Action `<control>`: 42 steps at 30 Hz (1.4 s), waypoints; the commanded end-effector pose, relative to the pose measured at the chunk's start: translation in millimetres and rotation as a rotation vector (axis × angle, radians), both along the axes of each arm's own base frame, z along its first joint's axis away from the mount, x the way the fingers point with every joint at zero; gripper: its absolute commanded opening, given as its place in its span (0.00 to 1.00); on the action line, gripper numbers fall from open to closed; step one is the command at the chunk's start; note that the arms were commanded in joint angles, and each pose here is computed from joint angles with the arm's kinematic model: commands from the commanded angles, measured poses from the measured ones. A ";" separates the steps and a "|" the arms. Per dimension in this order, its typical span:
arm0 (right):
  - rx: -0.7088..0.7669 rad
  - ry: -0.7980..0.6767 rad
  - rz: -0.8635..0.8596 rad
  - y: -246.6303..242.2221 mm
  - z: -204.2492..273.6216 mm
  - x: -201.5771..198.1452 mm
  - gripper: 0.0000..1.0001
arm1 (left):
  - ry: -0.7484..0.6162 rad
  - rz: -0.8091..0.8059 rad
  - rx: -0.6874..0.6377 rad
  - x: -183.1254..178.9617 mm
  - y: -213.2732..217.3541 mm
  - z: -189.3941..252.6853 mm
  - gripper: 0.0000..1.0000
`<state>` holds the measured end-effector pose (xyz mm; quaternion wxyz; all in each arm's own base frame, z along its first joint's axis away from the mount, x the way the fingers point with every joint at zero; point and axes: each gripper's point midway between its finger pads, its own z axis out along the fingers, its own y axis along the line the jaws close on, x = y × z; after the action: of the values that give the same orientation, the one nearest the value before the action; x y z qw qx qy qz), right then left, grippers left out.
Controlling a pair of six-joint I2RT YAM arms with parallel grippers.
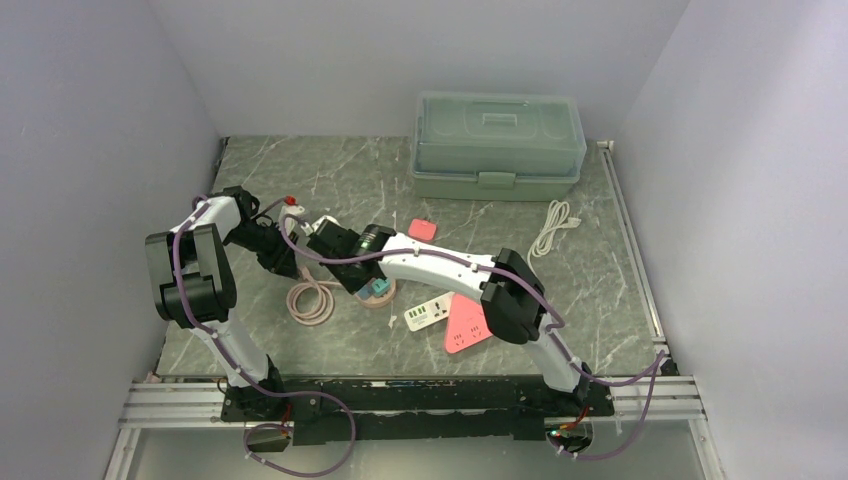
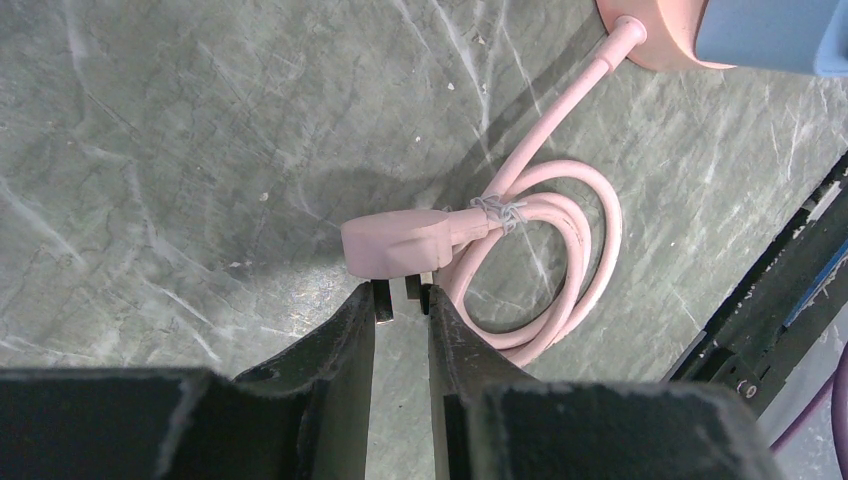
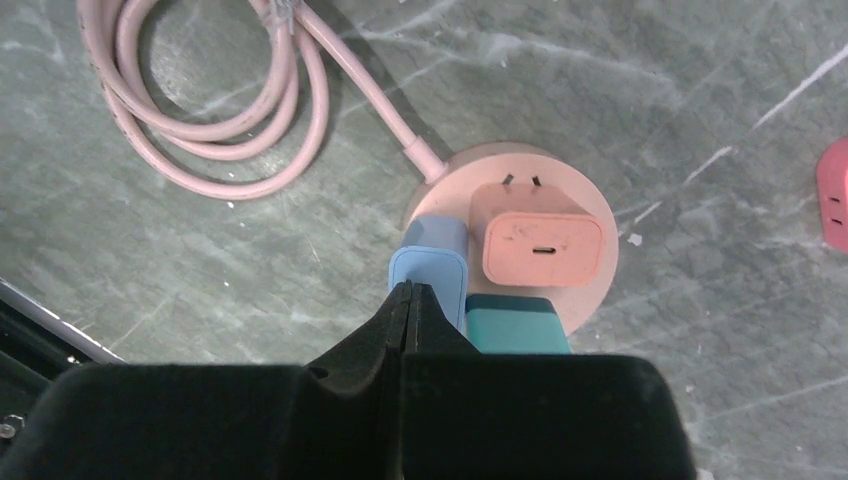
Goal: Insert the plug
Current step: Press the plug into the socket.
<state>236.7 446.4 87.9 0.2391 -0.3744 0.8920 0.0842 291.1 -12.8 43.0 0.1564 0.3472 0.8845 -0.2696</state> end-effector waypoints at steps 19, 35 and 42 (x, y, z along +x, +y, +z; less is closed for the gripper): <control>-0.296 0.215 -0.084 -100.2 -113.9 -37.8 0.00 | -0.036 -0.017 -0.008 7.3 0.0 9.1 0.16; -0.335 0.207 -0.082 -116.9 -130.3 -31.6 0.00 | -0.059 -0.013 0.012 10.9 5.8 19.8 0.14; -0.333 0.191 -0.079 -114.6 -128.1 -25.4 0.00 | -0.080 -0.003 0.023 15.3 11.7 28.7 0.13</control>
<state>241.4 440.7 70.4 0.2614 -0.3341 0.8933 0.1484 295.6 -8.8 50.4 0.1590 0.3463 0.8858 -0.2649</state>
